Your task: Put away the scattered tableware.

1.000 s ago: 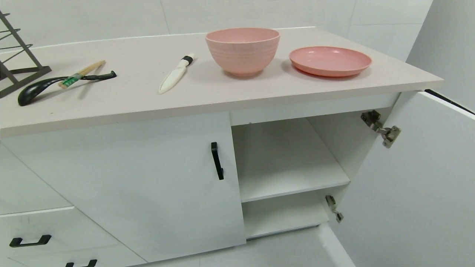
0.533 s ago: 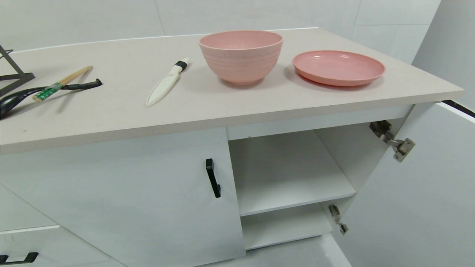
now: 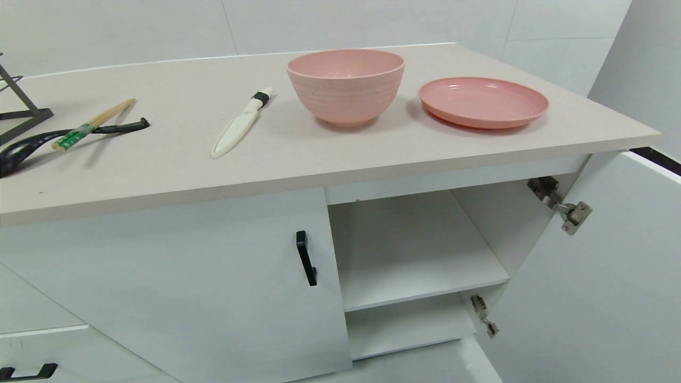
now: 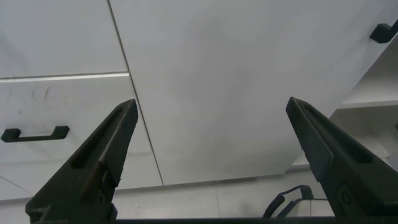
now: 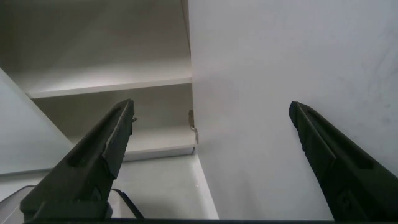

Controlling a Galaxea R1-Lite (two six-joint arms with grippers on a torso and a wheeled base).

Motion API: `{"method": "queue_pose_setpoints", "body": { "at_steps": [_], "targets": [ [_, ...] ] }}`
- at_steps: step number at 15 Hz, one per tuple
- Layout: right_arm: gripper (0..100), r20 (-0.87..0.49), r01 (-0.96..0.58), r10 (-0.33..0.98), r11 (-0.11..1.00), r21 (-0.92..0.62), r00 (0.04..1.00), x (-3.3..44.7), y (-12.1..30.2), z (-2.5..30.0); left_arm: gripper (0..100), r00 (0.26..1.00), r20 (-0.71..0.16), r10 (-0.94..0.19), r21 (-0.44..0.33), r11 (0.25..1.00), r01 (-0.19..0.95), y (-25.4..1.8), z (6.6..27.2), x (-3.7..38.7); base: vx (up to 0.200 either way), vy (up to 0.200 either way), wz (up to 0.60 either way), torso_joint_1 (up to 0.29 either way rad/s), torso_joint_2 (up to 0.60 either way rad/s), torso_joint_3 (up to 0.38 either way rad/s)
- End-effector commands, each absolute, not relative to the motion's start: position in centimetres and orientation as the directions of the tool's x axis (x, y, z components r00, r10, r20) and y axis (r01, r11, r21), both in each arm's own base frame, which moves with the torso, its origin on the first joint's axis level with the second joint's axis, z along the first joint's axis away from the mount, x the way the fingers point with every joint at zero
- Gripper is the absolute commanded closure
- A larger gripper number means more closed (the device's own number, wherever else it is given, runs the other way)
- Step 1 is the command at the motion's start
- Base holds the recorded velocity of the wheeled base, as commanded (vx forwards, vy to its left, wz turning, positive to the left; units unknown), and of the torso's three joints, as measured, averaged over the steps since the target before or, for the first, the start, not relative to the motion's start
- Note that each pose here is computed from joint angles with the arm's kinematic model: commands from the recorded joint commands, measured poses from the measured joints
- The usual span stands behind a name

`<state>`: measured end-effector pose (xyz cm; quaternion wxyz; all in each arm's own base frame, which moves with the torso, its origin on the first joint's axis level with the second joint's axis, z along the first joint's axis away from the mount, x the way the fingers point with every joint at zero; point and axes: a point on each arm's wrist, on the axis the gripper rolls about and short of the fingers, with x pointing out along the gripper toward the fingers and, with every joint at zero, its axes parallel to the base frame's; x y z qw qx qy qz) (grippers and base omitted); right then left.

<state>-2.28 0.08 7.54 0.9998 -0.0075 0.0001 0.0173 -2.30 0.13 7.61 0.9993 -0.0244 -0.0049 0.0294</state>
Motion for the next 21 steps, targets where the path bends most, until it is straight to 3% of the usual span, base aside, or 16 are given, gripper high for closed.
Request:
{"method": "queue_pose_setpoints", "body": {
  "at_steps": [1, 5, 15, 21],
  "targets": [
    [0, 0.0, -0.035, 0.035, 0.999, -0.015, 0.999, -2.28, 0.08, 7.55, 0, 0.998, 0.006, 0.06, -0.051, 0.997, -0.059, 0.13, 7.61, -2.28, 0.0, 0.0, 0.0, 0.183, -0.12, -0.022],
    [0, -0.002, -0.035, 0.035, 0.999, -0.014, 0.999, -2.28, 0.08, 7.53, 0, 0.998, 0.006, 0.06, -0.051, 0.997, -0.059, 0.13, 7.61, -2.28, 0.0, 0.0, 0.0, 0.239, -0.18, -0.187],
    [0, 0.0, -0.032, 0.032, 0.999, -0.003, 0.999, -2.28, 0.07, 7.55, 0, 0.998, 0.006, 0.06, -0.049, 0.997, -0.059, 0.13, 7.61, -2.28, 0.0, 0.0, 0.0, 0.191, -0.55, -0.212],
    [0, 0.0, -0.032, 0.032, 0.999, -0.003, 0.999, -2.28, 0.07, 7.55, 0, 0.998, 0.006, 0.06, -0.049, 0.997, -0.059, 0.13, 7.61, -2.28, 0.0, 0.0, 0.0, 0.338, -0.49, -0.236]
  ]
}}
